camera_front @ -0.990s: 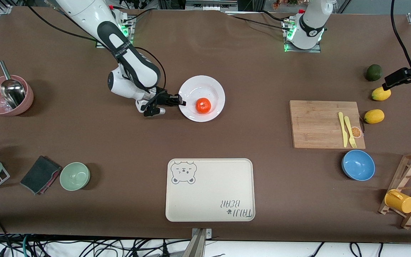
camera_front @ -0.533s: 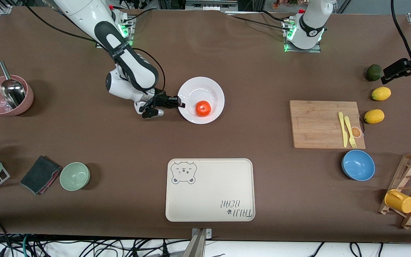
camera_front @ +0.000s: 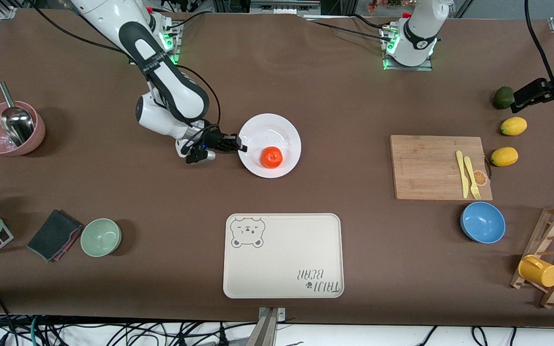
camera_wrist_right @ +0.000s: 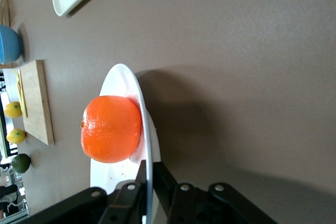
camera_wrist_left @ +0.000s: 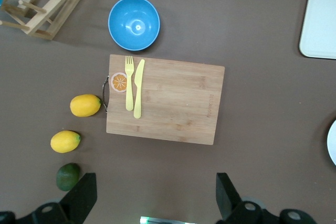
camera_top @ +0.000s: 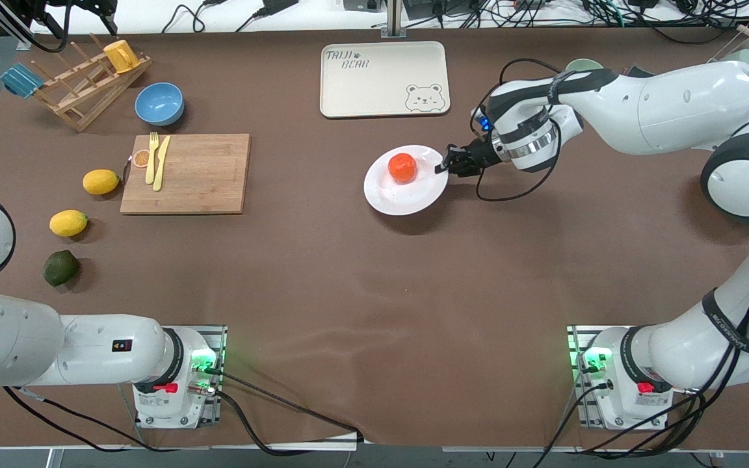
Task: Place orange and plate with both arms
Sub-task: 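Carry the plate with the right gripper onto the bear placemat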
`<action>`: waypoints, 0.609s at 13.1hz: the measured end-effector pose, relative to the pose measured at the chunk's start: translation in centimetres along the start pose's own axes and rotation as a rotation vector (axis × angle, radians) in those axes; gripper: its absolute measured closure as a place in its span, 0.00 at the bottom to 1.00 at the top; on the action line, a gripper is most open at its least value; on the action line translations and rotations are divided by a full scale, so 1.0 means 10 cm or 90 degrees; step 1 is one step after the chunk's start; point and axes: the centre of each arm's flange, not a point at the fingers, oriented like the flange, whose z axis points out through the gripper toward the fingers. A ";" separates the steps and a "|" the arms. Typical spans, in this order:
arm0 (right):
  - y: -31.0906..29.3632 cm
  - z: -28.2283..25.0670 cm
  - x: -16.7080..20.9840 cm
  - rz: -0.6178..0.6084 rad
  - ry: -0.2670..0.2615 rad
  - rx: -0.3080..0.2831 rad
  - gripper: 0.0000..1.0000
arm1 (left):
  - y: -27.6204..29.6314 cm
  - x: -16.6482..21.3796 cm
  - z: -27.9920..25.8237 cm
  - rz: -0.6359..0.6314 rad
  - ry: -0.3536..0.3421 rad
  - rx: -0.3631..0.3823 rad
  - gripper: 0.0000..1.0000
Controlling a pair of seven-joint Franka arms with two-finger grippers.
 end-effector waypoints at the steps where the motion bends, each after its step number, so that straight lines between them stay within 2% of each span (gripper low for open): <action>1: -0.04 -0.04 0.03 0.005 0.009 0.006 0.91 | 0.03 0.00 0.00 0.004 0.000 -0.002 0.00; 5: -0.23 -0.15 0.21 0.013 0.043 0.035 0.91 | 0.13 -0.01 -0.01 0.015 0.001 -0.001 0.00; 8: -0.39 -0.28 0.54 0.011 0.082 0.062 0.91 | 0.11 -0.01 -0.01 0.013 0.001 -0.001 0.00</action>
